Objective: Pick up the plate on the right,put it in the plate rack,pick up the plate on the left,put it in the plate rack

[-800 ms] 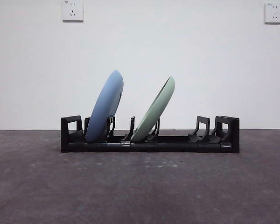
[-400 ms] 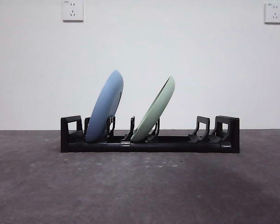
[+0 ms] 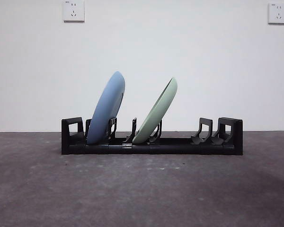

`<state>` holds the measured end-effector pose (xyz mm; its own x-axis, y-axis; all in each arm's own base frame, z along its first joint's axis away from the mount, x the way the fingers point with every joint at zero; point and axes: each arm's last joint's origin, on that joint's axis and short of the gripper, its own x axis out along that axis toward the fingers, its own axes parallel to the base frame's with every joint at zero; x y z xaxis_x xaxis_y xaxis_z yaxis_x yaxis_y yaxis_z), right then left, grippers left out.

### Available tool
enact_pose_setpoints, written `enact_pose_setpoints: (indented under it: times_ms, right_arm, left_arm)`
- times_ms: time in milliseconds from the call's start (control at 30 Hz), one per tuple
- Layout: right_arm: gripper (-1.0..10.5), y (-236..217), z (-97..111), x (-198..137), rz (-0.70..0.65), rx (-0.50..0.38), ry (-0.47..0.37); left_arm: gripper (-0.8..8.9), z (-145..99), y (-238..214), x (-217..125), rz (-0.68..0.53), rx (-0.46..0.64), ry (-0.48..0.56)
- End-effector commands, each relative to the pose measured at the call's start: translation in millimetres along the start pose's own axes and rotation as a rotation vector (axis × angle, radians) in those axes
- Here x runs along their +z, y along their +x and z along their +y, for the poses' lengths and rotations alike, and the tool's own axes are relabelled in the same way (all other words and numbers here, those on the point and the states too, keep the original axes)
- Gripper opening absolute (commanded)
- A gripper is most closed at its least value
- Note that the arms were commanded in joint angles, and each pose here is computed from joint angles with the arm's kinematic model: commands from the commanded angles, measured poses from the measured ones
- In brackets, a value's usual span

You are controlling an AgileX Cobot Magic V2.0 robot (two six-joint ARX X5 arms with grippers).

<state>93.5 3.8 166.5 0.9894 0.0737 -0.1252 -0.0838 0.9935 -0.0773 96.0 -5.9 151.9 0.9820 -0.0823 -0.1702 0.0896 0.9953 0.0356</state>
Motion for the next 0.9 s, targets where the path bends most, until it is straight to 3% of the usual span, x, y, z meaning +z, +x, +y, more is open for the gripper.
enact_pose_setpoints:
  times_ms: [33,900]
  right_arm:
    - [0.0,3.5,0.4,-11.1,0.024,-0.004,0.016]
    - [0.0,4.3,0.5,-15.6,0.049,-0.011,0.015]
  left_arm:
    - [-0.03,0.2,1.1,-2.8,0.004,0.000,-0.006]
    - [-0.03,0.2,1.1,-2.9,0.005,0.000,-0.006]
